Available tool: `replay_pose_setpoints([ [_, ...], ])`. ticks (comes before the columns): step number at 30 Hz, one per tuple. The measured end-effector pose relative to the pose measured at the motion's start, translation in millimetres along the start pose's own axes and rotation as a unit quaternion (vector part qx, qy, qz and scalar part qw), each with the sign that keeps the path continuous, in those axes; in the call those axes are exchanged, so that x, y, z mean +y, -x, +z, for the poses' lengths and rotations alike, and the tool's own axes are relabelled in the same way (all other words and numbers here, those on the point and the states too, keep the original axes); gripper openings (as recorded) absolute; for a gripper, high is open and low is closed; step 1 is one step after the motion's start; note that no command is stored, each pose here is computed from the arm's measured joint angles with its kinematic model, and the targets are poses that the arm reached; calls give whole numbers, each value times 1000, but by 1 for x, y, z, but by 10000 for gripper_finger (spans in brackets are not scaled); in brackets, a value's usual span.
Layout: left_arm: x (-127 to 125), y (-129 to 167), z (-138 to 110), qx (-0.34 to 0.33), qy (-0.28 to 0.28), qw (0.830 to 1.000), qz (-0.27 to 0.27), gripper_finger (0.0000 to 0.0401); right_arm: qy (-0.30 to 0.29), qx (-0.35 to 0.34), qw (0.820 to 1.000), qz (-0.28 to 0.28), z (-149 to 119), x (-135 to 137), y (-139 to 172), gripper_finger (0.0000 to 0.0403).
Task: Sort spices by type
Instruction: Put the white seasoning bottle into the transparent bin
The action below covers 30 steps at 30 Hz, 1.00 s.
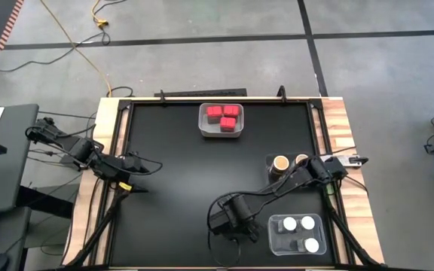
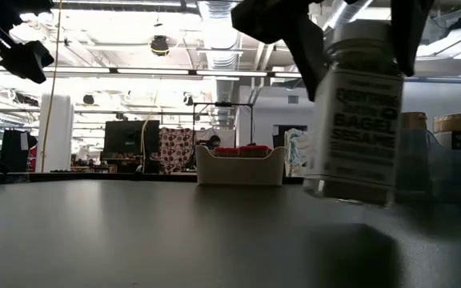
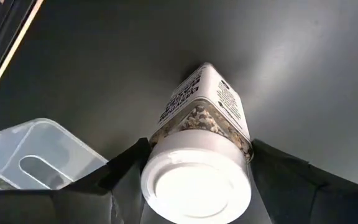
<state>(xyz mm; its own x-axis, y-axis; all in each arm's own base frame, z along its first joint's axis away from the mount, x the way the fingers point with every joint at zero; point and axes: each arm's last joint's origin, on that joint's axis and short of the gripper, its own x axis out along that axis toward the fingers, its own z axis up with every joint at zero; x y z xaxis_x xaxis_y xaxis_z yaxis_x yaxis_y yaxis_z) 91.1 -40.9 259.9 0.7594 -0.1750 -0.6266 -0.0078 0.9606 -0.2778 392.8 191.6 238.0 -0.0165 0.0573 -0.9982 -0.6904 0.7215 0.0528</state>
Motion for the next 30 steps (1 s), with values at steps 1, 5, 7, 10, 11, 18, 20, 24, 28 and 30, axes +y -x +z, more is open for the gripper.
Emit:
replay_pose_setpoints([
  [1, 0, 0, 0, 0, 0, 1000, 0, 327, -3, -2, 1000, -1, 1, 1, 0, 282],
  [5, 0, 0, 0, 0, -9, 1000, 1, 327, -45, -10, 999, -3, 2, -1, 0, 282],
  [7, 0, 0, 0, 0, -15, 1000, 1, 327, -54, -12, 998, -3, 1, -4, 0, 282],
  [10, 0, 0, 0, 0, -23, 1000, 2, 327, -67, -6, 998, -2, -1, -6, 0, 282],
  [11, 0, 0, 0, 0, -25, 1000, 2, 327, -72, -5, 997, -2, -1, -6, 0, 282],
  [18, 0, 0, 0, 0, -25, 1000, 2, 327, -89, 11, 996, 2, -5, -8, 0, 282],
  [20, 0, 0, 0, 0, -25, 1000, 2, 327, -90, 22, 996, 5, -7, -8, 1, 282],
  [24, 0, 0, -1, 2, -26, 1000, 3, 327, -93, 28, 995, 14, -9, -9, 1, 294],
  [28, 0, 0, -1, 2, -26, 1000, 3, 327, -98, 28, 995, 15, -11, -11, 1, 325],
  [30, 0, 0, -1, 2, -26, 1000, 3, 327, -99, 27, 995, 15, -11, -13, 2, 343],
])
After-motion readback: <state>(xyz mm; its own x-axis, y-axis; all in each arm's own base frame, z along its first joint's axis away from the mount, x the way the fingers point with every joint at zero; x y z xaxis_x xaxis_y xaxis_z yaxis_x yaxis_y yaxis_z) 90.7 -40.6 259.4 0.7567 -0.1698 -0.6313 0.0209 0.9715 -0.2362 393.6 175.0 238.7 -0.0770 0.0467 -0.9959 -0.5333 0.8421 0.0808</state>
